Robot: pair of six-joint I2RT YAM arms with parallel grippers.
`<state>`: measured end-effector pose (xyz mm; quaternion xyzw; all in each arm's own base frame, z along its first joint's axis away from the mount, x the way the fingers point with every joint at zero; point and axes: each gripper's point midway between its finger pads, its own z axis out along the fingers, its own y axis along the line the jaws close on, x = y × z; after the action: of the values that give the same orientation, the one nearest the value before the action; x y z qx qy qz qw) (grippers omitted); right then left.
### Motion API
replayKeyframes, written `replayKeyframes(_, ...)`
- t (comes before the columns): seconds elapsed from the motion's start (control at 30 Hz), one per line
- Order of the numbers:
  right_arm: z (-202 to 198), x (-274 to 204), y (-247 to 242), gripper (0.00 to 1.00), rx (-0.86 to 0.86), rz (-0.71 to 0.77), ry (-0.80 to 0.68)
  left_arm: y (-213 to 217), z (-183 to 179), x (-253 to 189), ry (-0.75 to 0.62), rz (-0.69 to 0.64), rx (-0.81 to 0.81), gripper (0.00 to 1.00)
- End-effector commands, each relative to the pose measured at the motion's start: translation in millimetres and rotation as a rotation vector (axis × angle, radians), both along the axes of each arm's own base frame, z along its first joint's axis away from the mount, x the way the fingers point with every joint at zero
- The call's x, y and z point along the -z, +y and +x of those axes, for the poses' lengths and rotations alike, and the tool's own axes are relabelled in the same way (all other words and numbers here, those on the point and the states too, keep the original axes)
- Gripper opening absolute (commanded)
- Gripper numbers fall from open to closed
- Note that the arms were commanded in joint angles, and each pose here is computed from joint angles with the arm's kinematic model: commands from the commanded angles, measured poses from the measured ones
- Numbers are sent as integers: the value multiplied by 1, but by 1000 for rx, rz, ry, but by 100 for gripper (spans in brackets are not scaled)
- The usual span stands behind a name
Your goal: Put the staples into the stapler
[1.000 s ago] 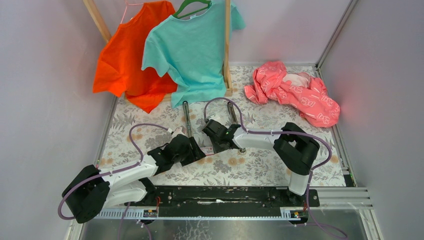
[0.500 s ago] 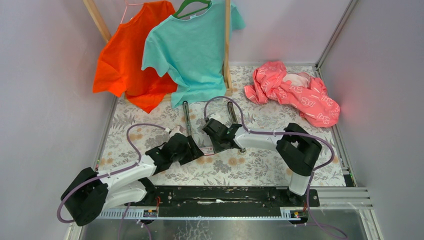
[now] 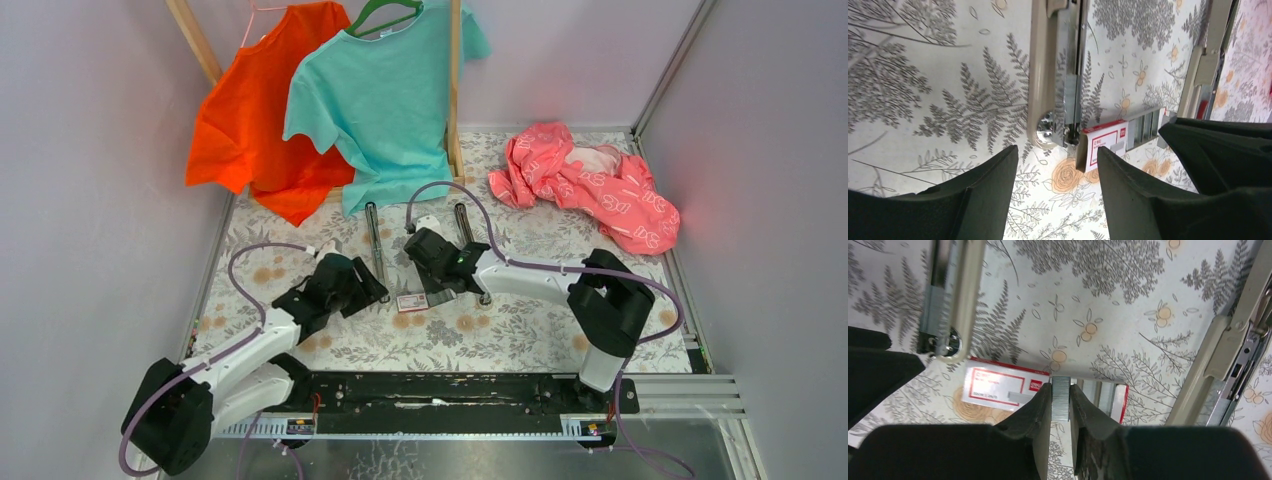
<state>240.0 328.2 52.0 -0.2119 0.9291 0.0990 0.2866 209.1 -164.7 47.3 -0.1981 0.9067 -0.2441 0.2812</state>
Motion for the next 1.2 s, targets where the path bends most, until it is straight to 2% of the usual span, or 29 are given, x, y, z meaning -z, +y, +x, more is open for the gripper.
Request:
replayKeyframes(0.0, 19, -42, 31, 24, 12, 127, -93, 9, 13, -12, -41, 3, -6, 66)
replayKeyframes(0.13, 24, -44, 41, 23, 16, 153, -96, 18, 18, -6, -29, -28, -37, 66)
replayKeyframes(0.3, 28, -44, 33, 24, 56, 147, -130, 7, 28, -13, -35, -80, -10, 66)
replayKeyframes(0.47, 27, -41, 18, 24, 88, 127, -152, 5, 43, -16, -35, -43, -6, 61)
replayKeyframes(0.7, 25, -39, 8, 25, 97, 124, -166, 3, 51, -5, 0, -17, -5, 61)
replayKeyframes(0.97, 23, -42, 2, 25, 105, 140, -185, -7, 50, 10, 61, -41, 0, 57)
replayKeyframes(1.17, 20, -47, -5, 25, 113, 154, -197, -23, 38, 20, 107, -44, 17, 51)
